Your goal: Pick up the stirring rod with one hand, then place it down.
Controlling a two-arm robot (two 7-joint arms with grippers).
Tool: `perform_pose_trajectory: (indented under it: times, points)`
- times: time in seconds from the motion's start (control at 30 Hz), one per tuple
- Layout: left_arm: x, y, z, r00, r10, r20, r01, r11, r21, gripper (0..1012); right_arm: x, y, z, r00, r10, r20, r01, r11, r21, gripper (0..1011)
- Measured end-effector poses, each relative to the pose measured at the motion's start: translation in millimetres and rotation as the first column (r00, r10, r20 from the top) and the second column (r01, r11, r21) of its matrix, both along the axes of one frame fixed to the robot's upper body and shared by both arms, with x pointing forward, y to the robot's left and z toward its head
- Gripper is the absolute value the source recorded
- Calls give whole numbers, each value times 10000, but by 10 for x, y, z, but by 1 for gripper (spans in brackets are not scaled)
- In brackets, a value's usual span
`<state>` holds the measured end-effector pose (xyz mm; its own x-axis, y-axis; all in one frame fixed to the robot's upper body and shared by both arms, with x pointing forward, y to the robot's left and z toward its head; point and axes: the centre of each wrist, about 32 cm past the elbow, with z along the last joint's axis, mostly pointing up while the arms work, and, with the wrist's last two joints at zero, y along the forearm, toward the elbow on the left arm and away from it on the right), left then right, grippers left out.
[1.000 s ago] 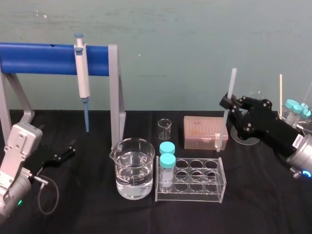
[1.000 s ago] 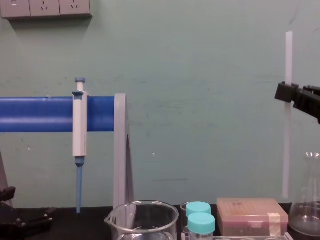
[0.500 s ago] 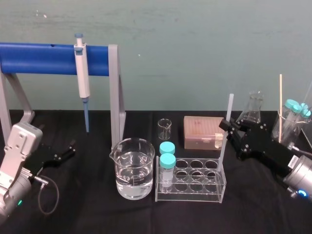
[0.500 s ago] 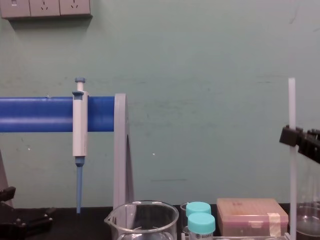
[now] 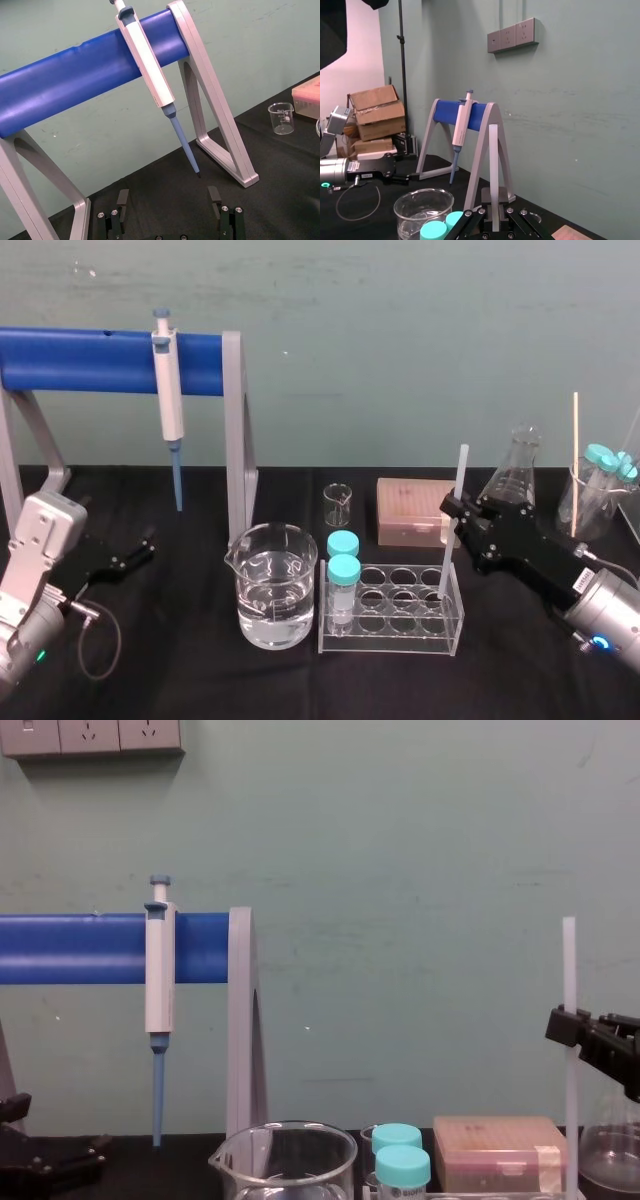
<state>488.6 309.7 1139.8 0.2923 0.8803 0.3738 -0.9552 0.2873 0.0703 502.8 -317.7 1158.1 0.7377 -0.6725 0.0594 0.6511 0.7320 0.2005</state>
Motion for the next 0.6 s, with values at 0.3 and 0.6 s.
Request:
perform_pose_trajectory:
  times: [0.3, 0.6]
  points:
    - [0, 0, 0, 10000, 0, 0, 0, 10000, 0, 1000, 19, 23, -73, 9999, 124, -30, -124, 9996, -239, 71]
    - [0, 0, 0, 10000, 0, 0, 0, 10000, 0, 1000, 17, 25, -206, 10000, 89, -38, -90, 9995, -294, 71]
